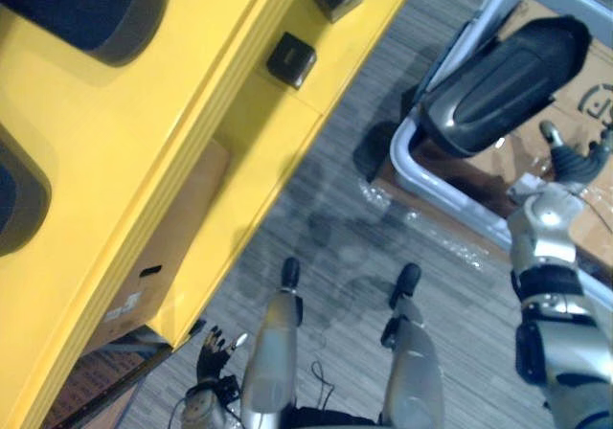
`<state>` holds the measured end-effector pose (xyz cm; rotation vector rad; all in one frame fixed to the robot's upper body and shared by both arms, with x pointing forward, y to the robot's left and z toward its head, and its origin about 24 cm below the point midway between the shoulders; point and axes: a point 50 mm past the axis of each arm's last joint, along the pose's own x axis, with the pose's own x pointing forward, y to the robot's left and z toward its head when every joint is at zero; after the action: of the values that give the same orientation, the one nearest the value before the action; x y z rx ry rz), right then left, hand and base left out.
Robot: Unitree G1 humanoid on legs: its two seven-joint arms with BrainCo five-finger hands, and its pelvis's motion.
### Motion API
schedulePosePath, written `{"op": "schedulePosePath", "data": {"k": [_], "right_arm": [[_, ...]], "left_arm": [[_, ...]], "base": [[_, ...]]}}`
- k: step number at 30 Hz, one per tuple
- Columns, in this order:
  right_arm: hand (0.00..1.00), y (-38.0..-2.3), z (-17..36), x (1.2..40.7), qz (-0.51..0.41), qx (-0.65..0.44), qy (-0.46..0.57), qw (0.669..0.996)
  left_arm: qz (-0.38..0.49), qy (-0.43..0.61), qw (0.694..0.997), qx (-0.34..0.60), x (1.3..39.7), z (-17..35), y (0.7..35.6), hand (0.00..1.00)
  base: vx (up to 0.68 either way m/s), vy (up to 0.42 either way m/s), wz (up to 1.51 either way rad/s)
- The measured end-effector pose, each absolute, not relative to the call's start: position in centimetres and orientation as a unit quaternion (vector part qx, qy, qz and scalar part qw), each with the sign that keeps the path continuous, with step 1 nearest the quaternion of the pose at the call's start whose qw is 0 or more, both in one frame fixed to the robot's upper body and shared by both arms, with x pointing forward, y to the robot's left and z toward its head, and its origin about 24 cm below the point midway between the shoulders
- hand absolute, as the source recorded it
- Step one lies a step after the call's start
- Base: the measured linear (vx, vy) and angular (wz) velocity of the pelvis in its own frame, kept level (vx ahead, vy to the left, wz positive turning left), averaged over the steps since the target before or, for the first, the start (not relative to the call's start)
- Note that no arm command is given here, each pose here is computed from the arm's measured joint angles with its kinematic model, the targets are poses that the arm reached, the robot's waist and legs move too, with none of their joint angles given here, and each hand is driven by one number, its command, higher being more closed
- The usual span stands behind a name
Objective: Walk over and take plastic housings, then place them on the shelf
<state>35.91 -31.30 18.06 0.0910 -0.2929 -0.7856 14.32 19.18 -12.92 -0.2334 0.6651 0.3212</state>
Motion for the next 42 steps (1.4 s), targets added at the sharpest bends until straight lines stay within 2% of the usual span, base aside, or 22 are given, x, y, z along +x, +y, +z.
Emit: {"op": "schedulePosePath", "data": {"k": [16, 28, 35, 36, 42], "right_arm": [[0.0, -31.8, 18.1, 36.4, -0.394, 0.029, -0.108, 0.912], [0.0, -34.6, 18.3, 35.6, -0.477, 0.0, -0.054, 0.877], [0.0, -34.8, 18.7, 35.7, -0.487, -0.009, -0.033, 0.872], [1.0, -34.9, 18.8, 35.7, -0.488, -0.01, -0.03, 0.872], [1.0, -36.4, 19.0, 35.1, -0.488, -0.061, 0.004, 0.871]], "left_arm": [[0.145, 0.342, 0.921, -0.118, 13.8, -13.4, 18.8, 0.0], [0.137, 0.354, 0.916, -0.128, 13.5, -13.7, 18.1, 0.0], [0.137, 0.356, 0.915, -0.129, 13.4, -13.8, 17.9, 0.0], [0.135, 0.356, 0.916, -0.128, 13.5, -13.8, 17.9, 0.0], [0.128, 0.36, 0.916, -0.123, 13.5, -13.8, 17.9, 0.0]], "base": [[-0.02, 0.0, 0.07], [0.0, -0.003, 0.03], [0.0, 0.001, 0.01], [-0.01, 0.001, 0.07], [-0.01, -0.008, 0.08]]}}
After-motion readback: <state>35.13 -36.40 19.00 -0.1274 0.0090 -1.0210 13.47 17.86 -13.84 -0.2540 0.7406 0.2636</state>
